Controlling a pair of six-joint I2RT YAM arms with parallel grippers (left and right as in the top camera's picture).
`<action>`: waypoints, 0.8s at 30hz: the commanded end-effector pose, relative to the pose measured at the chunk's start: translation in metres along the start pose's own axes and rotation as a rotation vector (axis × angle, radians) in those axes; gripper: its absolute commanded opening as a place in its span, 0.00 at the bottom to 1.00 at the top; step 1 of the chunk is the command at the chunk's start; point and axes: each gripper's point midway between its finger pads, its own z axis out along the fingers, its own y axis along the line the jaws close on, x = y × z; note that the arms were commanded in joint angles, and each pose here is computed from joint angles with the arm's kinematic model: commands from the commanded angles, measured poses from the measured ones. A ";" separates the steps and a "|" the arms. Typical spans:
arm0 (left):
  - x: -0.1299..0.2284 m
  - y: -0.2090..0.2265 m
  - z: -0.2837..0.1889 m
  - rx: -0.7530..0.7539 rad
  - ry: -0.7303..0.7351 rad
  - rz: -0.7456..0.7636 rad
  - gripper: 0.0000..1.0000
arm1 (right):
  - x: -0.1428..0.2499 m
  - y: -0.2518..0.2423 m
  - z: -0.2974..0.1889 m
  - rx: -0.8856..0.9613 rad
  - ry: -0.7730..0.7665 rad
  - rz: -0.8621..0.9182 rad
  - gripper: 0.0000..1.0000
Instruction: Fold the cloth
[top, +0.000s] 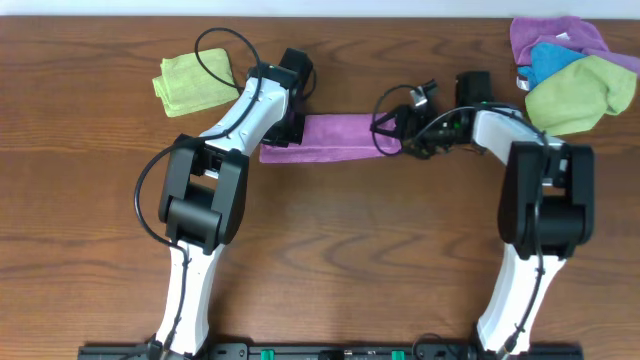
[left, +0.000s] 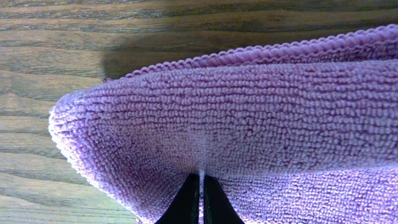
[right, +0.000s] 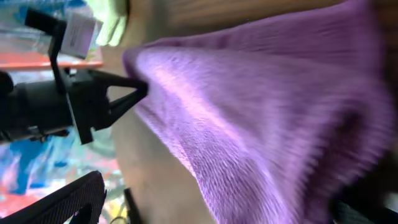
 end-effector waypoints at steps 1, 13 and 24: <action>0.003 0.003 0.011 -0.002 0.023 0.012 0.06 | 0.037 -0.061 0.037 0.176 0.088 0.121 0.99; 0.003 0.003 0.011 -0.002 0.024 0.016 0.06 | 0.024 -0.080 0.029 0.271 0.026 0.127 0.91; 0.003 0.003 0.011 -0.002 0.024 0.016 0.06 | 0.003 -0.092 0.017 0.304 -0.061 0.124 0.90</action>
